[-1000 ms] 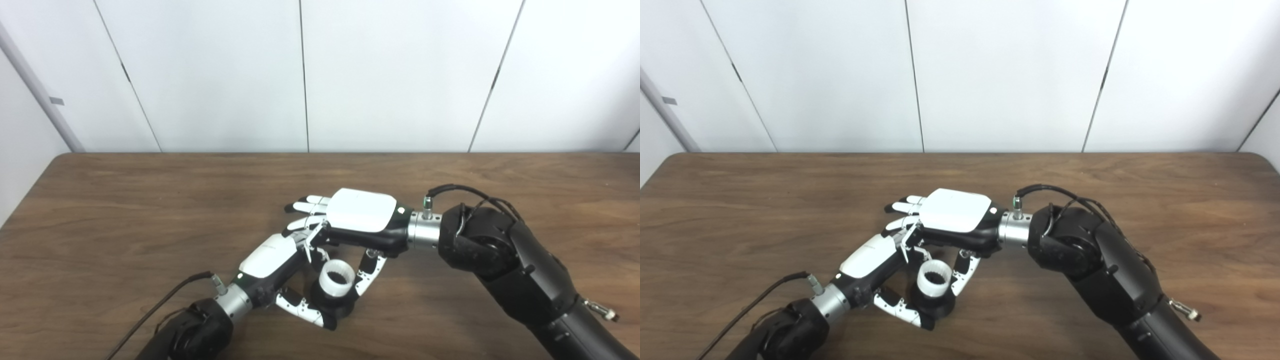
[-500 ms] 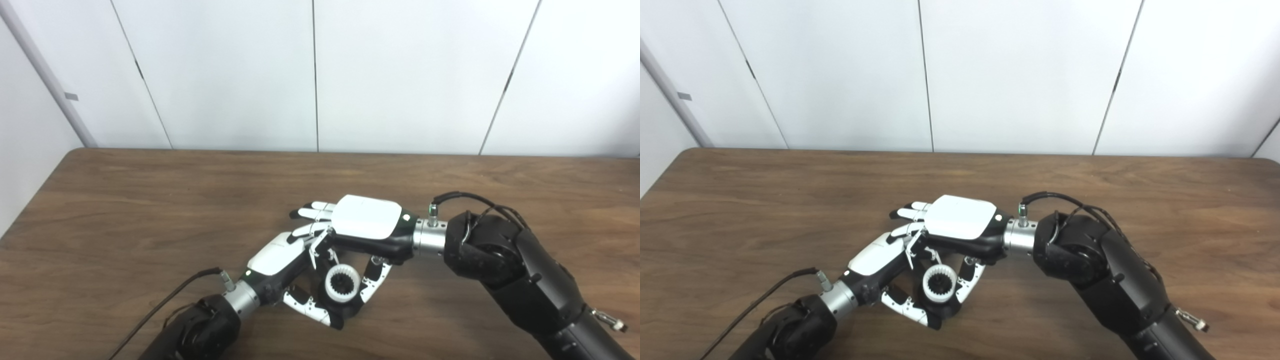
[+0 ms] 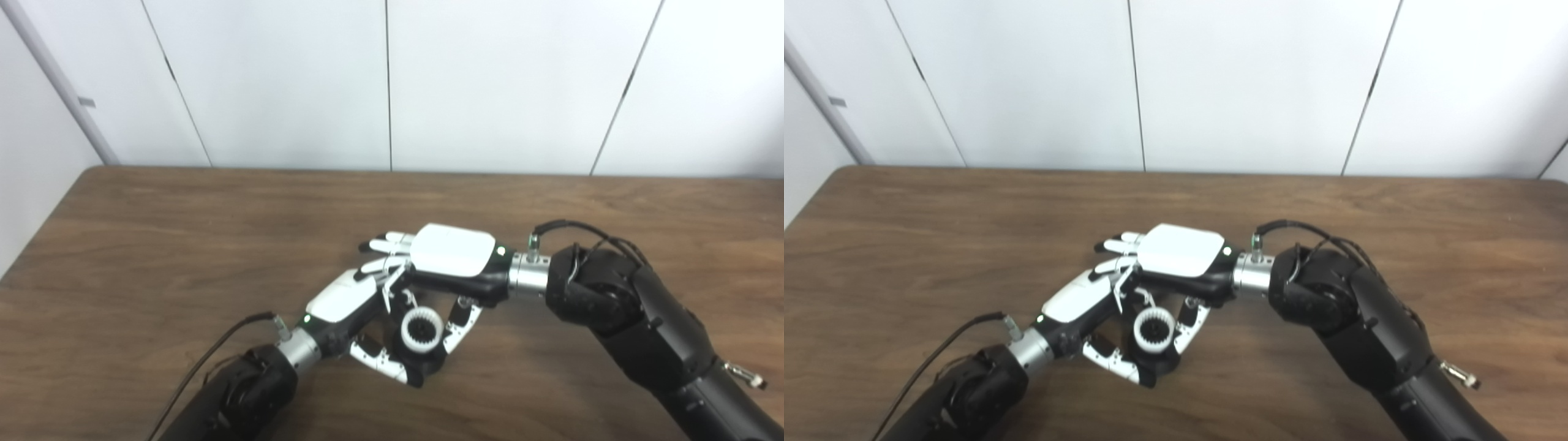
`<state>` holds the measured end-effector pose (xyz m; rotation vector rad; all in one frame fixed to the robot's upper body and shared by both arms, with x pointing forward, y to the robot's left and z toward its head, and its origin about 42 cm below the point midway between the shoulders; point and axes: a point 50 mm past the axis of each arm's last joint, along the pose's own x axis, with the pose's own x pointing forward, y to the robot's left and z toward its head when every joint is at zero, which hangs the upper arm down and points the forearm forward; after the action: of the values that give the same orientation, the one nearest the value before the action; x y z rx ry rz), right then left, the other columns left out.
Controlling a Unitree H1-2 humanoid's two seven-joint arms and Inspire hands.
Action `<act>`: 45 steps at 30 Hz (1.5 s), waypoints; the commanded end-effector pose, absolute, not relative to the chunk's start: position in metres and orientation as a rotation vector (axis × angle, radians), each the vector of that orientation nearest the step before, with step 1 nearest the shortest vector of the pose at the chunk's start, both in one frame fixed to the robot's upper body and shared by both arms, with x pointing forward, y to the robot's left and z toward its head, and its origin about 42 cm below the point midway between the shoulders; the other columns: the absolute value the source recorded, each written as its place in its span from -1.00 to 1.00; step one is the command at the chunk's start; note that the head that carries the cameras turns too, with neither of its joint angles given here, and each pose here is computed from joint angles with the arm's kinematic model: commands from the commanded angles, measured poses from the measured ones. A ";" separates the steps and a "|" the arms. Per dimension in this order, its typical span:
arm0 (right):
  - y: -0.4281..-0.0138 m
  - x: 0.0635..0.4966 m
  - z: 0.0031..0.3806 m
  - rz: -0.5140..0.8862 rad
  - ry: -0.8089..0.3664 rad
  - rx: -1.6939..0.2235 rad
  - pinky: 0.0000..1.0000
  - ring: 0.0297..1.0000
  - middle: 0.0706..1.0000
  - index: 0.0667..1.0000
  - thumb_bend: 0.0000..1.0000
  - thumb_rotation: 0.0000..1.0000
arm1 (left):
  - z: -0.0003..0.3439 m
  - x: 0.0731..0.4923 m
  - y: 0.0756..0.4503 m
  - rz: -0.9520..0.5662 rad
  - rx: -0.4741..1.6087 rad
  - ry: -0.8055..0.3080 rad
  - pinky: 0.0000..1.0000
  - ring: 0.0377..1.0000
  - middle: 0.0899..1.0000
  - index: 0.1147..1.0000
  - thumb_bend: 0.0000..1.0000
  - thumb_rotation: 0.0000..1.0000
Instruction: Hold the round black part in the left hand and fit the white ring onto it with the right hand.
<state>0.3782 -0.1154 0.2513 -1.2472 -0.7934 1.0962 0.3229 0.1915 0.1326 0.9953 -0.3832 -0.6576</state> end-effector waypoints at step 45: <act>-0.119 0.377 0.260 1.138 -0.834 -1.287 1.00 1.00 0.73 -0.11 0.05 -0.72 | 0.135 0.318 0.166 -0.706 1.015 -0.386 1.00 1.00 0.77 -0.17 0.05 -0.89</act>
<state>0.3793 -0.1228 0.2506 -1.2592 -0.7821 1.1141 0.3202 0.1790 0.1341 1.0003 -0.3736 -0.6537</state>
